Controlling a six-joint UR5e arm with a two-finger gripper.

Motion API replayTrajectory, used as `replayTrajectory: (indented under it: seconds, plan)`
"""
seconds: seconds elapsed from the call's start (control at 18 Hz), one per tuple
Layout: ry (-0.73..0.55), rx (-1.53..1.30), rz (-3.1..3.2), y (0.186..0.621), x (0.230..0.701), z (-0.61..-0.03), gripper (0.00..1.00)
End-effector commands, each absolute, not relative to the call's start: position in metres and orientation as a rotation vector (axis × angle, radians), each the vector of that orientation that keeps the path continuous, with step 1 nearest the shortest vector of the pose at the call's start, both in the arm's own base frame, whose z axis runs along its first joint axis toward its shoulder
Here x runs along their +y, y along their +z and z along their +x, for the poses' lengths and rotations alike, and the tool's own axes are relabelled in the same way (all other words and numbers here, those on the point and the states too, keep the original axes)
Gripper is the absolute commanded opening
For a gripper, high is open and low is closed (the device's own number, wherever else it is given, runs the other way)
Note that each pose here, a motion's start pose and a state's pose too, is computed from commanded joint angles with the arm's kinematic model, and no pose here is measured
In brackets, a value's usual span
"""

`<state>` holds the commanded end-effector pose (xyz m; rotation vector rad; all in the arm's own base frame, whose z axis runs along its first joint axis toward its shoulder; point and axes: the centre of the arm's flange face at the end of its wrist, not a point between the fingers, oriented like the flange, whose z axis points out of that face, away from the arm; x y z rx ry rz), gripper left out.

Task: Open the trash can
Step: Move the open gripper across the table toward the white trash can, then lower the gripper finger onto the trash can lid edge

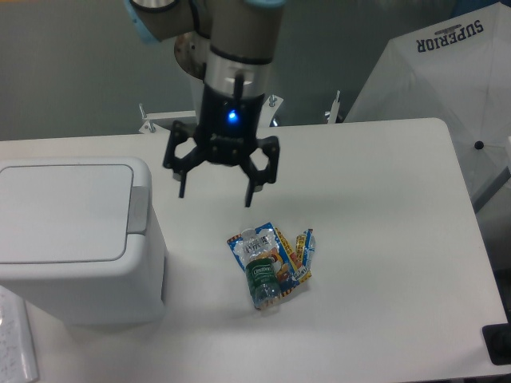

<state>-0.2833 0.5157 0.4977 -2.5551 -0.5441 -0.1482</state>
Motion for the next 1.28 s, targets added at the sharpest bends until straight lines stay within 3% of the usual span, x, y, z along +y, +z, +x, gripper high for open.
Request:
replayTrajectory:
  seconds: [1.28]
  plan:
    - [-0.18,-0.618,-2.518,0.481,0.535,-0.262,1.0]
